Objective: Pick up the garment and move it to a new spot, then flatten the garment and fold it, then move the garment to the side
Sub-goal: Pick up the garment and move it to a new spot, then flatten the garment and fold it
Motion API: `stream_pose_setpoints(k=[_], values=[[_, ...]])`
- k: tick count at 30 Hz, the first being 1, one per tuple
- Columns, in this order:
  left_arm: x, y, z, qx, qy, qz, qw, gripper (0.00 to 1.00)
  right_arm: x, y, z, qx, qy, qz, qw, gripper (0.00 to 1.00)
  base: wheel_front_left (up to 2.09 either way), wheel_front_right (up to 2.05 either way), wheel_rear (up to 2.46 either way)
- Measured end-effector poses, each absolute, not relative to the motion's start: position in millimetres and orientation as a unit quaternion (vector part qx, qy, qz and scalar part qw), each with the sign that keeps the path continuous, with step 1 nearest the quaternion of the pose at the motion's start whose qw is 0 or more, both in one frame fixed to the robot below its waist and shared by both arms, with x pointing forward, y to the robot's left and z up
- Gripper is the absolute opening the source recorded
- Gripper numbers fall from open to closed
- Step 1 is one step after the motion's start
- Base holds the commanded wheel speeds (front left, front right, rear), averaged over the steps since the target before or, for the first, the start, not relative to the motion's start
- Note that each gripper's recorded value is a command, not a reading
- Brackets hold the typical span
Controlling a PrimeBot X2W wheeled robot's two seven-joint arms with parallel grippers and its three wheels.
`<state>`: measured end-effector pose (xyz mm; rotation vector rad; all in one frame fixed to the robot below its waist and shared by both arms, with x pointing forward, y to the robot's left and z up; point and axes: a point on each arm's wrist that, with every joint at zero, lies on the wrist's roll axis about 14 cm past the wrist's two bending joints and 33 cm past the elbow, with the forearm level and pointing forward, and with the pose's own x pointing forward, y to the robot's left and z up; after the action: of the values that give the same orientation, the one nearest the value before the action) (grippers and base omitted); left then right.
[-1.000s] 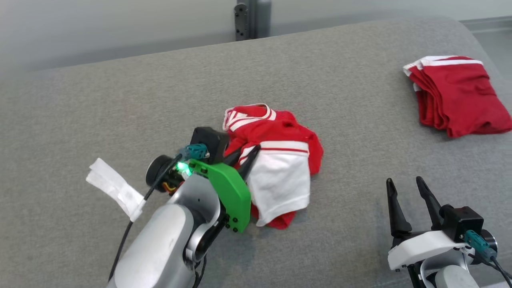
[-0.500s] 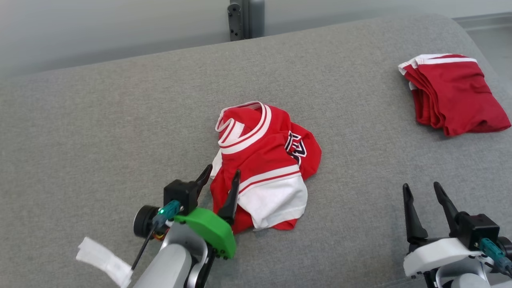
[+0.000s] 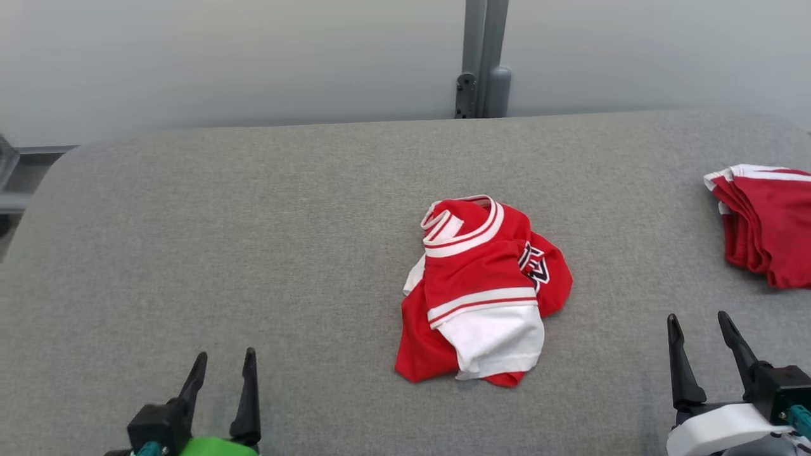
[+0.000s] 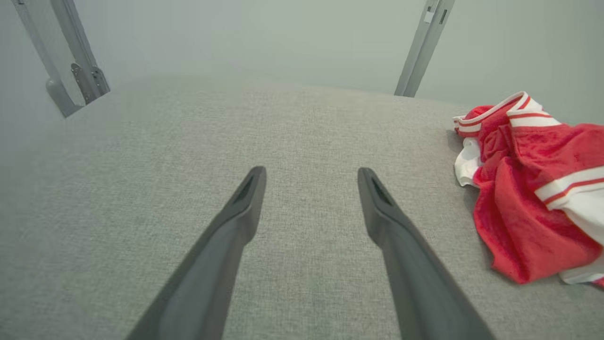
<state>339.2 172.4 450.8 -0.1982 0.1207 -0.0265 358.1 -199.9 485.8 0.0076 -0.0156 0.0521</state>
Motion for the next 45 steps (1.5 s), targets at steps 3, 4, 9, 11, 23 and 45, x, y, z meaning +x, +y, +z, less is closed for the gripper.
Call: stream_pose_setpoints(k=[3, 4, 9, 11, 23, 45], values=[[320, 195, 453, -0.101, 0.050, 0.017, 0.993, 1.00, 358, -190, 487, 0.007, -0.010, 0.039, 0.999, 1.00, 0.00, 0.00, 0.00], [314, 201, 453, -0.100, 0.048, 0.027, 0.993, 1.00, 358, -187, 488, 0.008, -0.012, 0.043, 0.999, 1.00, 0.00, 0.00, 0.00], [298, 223, 460, -0.103, 0.025, 0.054, 0.993, 1.00, 357, -175, 492, 0.014, -0.017, 0.056, 0.998, 1.00, 0.00, 0.00, 0.00], [295, 224, 462, -0.103, 0.019, 0.055, 0.993, 1.00, 357, -171, 492, 0.016, -0.018, 0.060, 0.998, 1.00, 0.00, 0.00, 0.00], [299, 218, 472, -0.099, 0.001, 0.044, 0.994, 1.00, 353, -165, 489, 0.022, -0.013, 0.065, 0.998, 1.00, 0.00, 0.00, 0.00], [337, 61, 507, -0.185, -0.003, -0.191, 0.964, 1.00, 355, -179, 497, 0.022, -0.027, 0.043, 0.998, 1.00, 0.00, 0.00, 0.00]])
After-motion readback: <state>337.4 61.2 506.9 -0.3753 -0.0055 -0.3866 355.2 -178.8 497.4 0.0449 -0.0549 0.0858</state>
